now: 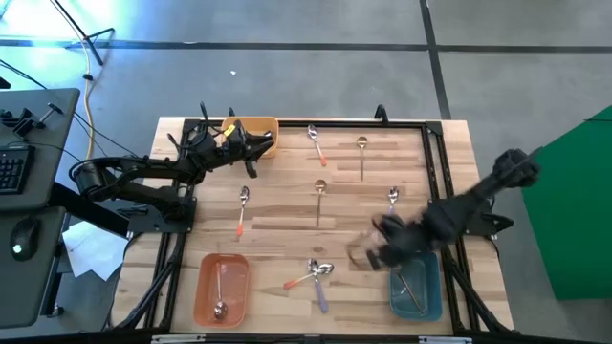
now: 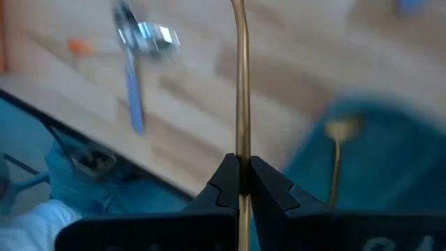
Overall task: Sort silverware by color (type)
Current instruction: Put the golden spoon into the blue bin, then put the orange spoon into the orange bin
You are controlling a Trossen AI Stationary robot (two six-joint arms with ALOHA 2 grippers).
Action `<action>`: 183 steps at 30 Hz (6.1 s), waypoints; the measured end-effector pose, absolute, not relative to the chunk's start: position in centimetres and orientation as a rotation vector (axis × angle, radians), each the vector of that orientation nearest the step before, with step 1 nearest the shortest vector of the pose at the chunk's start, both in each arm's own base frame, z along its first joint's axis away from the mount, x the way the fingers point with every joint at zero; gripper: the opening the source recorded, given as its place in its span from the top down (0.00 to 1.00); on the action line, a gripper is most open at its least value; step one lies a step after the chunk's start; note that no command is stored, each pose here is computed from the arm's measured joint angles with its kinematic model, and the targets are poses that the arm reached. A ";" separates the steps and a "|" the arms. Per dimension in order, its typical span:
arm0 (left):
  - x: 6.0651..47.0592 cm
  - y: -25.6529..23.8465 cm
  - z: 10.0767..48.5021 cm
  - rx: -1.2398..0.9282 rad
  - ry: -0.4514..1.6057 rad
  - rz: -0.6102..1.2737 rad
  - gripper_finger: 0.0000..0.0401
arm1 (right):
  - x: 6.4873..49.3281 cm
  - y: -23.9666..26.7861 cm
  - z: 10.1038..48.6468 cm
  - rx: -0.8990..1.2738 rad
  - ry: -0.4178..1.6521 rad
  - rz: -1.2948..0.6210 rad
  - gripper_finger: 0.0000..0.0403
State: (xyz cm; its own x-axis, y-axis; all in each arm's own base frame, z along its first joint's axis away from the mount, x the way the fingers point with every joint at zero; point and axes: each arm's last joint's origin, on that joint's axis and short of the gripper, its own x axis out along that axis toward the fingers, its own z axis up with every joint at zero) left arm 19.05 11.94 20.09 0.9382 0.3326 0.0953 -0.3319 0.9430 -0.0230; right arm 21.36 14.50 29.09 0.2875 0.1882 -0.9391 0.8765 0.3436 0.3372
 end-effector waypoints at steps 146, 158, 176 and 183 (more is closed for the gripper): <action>32.2 -13.5 20.9 -0.054 1.008 0.055 0.95 | 24.3 -3.0 18.8 -0.007 0.041 -0.088 1.00; 35.8 -19.3 16.8 -0.116 1.087 0.035 0.67 | 24.5 -1.3 18.8 -0.061 0.046 -0.146 1.00; 36.8 -18.5 13.6 -0.129 1.155 0.099 0.74 | 24.4 -1.4 18.7 -0.052 0.054 -0.147 1.00; 36.6 -17.9 13.3 -0.082 1.188 0.062 0.96 | 24.4 -1.4 18.7 -0.062 0.055 -0.147 1.00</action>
State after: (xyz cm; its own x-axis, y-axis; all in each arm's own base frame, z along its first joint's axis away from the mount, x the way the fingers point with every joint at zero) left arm 36.59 -17.93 13.28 0.3722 0.0049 -0.9281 -0.0913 0.9953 -0.0314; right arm 24.45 -1.35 18.69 0.9877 -0.1478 -0.0502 0.1444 0.9873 -0.0657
